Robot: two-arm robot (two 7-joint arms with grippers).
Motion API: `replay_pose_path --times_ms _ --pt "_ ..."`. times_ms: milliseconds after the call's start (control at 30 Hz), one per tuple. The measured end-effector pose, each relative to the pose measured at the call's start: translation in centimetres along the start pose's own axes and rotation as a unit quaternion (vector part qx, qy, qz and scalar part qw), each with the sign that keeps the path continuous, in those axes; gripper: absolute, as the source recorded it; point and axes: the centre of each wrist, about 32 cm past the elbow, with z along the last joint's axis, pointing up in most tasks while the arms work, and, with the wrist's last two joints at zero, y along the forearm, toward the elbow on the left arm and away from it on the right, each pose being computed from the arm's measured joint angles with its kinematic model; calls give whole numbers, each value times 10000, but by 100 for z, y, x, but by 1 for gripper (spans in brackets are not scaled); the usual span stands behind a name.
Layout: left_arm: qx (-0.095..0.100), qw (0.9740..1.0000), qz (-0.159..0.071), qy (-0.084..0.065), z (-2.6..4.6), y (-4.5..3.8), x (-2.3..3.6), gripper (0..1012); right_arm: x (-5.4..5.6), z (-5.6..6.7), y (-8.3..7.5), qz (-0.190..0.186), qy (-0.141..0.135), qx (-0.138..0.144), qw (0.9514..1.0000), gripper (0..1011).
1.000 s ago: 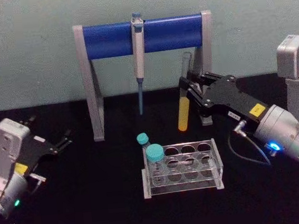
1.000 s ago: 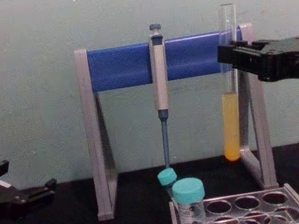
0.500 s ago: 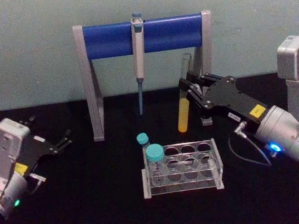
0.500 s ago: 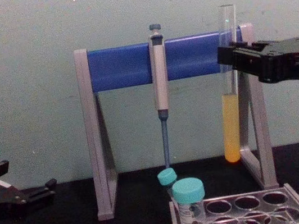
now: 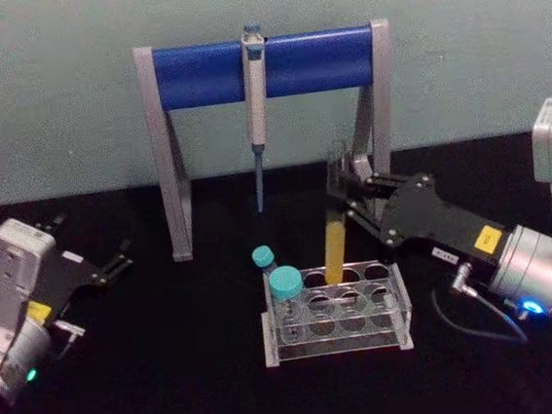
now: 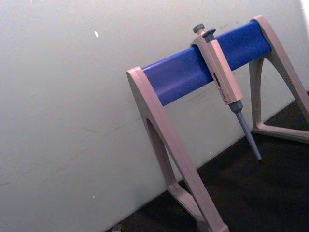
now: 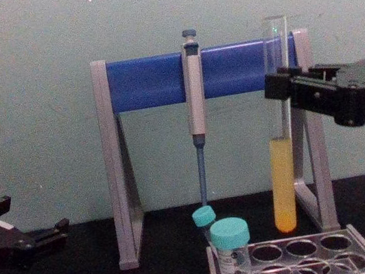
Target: Pick up the test tube from the test tube rack, shake it, then place it back into the test tube rack.
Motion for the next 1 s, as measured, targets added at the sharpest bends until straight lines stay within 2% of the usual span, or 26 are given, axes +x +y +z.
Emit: replay_pose_path --times_ms 267,1000 --pt "0 10000 0 0 0 0 0 1001 -5 -83 -10 176 89 -80 9998 229" --pt "0 10000 0 0 0 0 0 1001 15 -297 83 89 272 -179 9994 228"
